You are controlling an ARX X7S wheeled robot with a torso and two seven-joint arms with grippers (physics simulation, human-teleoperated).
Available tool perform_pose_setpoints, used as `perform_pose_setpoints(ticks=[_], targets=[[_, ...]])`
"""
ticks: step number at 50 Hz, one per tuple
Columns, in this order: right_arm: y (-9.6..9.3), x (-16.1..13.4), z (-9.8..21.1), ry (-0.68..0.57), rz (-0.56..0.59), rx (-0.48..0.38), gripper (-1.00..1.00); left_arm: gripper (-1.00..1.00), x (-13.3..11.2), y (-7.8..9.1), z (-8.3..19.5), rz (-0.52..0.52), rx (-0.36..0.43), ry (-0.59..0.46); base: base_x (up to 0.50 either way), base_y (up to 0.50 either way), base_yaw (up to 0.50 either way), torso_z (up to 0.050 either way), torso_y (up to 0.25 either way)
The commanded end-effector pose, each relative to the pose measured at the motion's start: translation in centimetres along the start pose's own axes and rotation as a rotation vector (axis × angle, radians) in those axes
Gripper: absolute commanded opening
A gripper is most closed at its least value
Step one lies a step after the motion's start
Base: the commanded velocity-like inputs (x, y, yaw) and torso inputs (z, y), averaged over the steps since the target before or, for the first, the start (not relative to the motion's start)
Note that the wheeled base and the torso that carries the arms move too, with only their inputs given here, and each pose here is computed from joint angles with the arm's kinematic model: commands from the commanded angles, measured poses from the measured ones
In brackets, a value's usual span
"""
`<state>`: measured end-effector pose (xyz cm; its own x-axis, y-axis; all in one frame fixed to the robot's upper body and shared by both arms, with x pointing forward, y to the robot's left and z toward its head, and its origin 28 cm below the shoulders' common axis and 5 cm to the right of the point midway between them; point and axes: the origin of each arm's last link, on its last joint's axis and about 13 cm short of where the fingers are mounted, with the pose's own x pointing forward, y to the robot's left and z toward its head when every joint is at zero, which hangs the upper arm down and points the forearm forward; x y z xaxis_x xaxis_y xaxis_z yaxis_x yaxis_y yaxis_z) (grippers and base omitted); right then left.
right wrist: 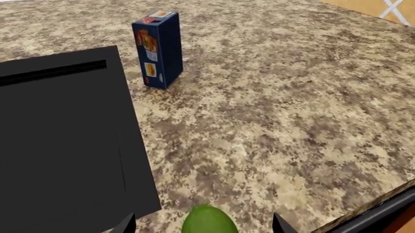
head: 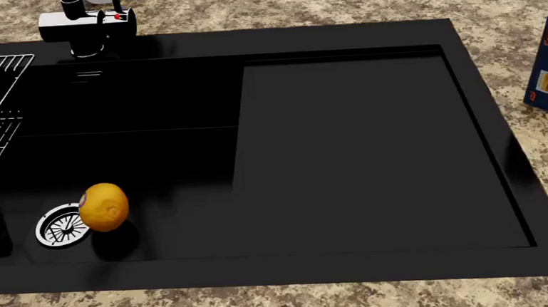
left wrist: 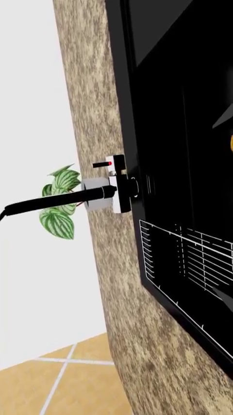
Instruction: Pick the lime from the counter and place it in the sink
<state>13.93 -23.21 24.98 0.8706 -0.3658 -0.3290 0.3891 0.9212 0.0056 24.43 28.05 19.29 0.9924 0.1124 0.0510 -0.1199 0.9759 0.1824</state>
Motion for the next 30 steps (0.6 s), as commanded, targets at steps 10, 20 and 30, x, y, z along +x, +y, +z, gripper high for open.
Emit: perform_pose_setpoints(ticks=[10, 20, 30], targets=[[-0.4, 1.9, -1.4, 0.050, -0.015, 0.031, 1.00, 1.00, 0.0, 0.0, -0.3, 0.002, 0.002, 0.009, 0.00, 0.00, 0.00, 0.000, 0.000], [-0.3, 2.1, -2.4, 0.077, -0.012, 0.040, 1.00, 1.00, 0.0, 0.1, -0.3, 0.000, 0.001, 0.008, 0.00, 0.00, 0.00, 0.000, 0.000], [-0.2, 2.9, -3.4, 0.107, 0.001, 0.047, 1.00, 1.00, 0.1, -0.1, -0.5, -0.009, -0.003, 0.012, 0.00, 0.00, 0.00, 0.000, 0.000]])
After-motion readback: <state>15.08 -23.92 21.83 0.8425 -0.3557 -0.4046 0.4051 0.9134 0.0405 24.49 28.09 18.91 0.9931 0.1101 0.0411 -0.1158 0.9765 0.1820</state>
